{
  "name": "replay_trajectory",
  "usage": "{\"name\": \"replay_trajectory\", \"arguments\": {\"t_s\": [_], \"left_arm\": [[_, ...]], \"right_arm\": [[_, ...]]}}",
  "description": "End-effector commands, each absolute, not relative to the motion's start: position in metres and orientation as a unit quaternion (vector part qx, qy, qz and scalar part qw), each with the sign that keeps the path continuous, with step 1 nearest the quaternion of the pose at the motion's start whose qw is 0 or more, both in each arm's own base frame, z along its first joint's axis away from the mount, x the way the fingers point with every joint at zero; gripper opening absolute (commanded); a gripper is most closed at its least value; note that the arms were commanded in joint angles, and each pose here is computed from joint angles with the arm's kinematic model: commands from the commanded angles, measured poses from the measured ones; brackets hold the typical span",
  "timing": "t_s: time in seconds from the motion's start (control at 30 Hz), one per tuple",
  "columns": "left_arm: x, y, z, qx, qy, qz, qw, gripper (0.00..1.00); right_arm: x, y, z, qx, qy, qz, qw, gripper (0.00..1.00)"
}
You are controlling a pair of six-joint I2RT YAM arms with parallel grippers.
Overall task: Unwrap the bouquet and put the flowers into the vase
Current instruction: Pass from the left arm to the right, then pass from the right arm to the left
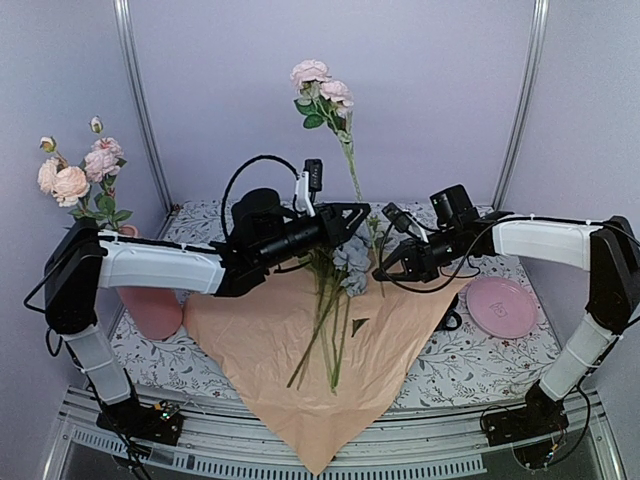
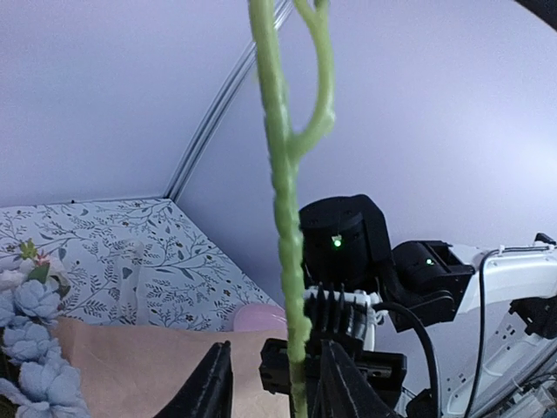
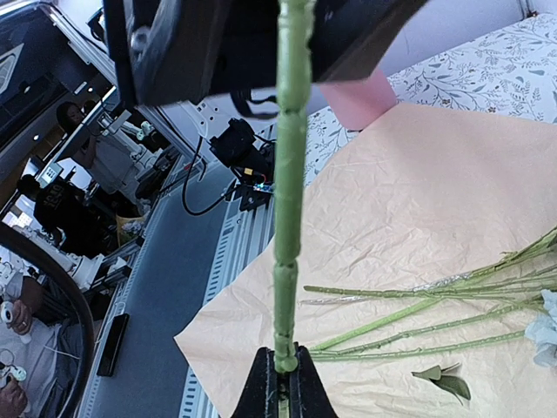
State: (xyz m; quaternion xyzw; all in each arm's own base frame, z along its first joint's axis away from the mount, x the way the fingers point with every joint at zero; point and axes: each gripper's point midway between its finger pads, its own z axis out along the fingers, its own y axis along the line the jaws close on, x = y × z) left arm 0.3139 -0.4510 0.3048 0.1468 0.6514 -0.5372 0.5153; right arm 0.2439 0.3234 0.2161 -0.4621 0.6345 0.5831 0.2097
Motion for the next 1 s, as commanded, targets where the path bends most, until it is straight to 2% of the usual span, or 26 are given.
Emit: {"name": "replay_trajectory", "arguments": {"t_s": [0.0, 0.17, 0.57, 0.77, 0.97], "left_arm": [[0.339, -0.422, 0.332, 0.113, 0.645, -0.519, 0.549, 0.41], [0.355, -0.407, 0.338, 0.095, 0.642, -0.518, 0.557, 0.47], [0.369, -0.384, 0.359, 0.073, 0.626, -0.521, 0.576, 0.46], [0.368, -0.384, 0.364, 0.076, 0.62, -0.528, 0.576, 0.37], [0.368, -0.384, 0.371, 0.077, 0.614, -0.532, 0.578, 0.45]], "right_arm": [[0.236, 0.322, 0.217, -0.481, 0.621, 0.576, 0.226, 0.0], [0.235, 0.324, 0.205, -0.485, 0.63, 0.565, 0.222, 0.0], [0.236, 0.33, 0.194, -0.485, 0.642, 0.554, 0.212, 0.0], [0.246, 0.331, 0.183, -0.481, 0.668, 0.522, 0.224, 0.0], [0.263, 0.33, 0.166, -0.477, 0.705, 0.465, 0.243, 0.0]]}}
